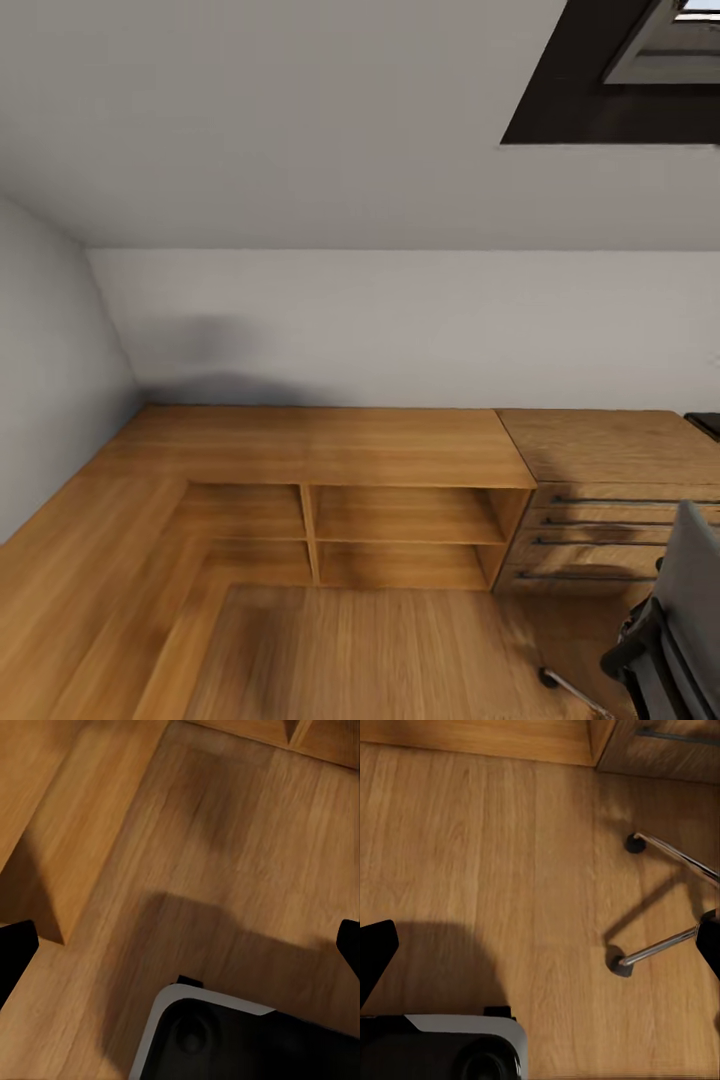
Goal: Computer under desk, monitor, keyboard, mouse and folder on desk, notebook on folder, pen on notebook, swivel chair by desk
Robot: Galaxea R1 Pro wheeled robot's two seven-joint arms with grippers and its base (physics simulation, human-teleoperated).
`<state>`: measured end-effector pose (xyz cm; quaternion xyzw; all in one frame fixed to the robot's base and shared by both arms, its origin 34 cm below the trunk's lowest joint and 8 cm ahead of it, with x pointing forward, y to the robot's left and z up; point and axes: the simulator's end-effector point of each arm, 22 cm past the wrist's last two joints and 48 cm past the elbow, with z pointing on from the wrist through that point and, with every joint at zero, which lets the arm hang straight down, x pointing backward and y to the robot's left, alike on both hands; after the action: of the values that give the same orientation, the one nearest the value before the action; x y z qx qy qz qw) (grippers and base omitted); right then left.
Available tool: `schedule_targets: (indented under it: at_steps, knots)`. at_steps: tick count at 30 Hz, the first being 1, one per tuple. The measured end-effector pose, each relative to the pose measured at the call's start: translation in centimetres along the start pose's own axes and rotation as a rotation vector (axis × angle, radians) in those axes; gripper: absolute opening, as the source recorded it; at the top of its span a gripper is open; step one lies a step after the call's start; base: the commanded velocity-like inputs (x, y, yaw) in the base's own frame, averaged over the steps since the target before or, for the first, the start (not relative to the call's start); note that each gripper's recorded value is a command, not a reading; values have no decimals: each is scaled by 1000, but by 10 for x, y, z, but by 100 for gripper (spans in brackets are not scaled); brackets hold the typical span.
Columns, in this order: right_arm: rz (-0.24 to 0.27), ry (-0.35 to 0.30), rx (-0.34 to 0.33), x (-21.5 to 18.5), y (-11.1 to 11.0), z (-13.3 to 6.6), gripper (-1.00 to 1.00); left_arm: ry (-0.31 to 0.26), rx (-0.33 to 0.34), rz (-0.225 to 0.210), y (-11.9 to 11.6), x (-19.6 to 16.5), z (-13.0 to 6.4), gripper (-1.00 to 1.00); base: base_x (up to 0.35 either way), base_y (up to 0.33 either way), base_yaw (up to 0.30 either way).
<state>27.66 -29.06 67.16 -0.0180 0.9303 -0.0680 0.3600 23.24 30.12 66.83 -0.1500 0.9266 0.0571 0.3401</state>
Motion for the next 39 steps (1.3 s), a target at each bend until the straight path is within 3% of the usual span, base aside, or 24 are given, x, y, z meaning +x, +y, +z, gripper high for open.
schedule_targets:
  at_steps: [14,26,39]
  knots:
    - [0,6,-1,2,1,-1,100,5,-1,0,0,2,-1,100,0,1,-235]
    - [0,7,-1,2,1,-1,100,6,0,1,0,2,-1,100,0,0,-61]
    - [-2,9,-1,3,0,-1,100,7,0,1,-1,2,-1,100,0,0,-229]
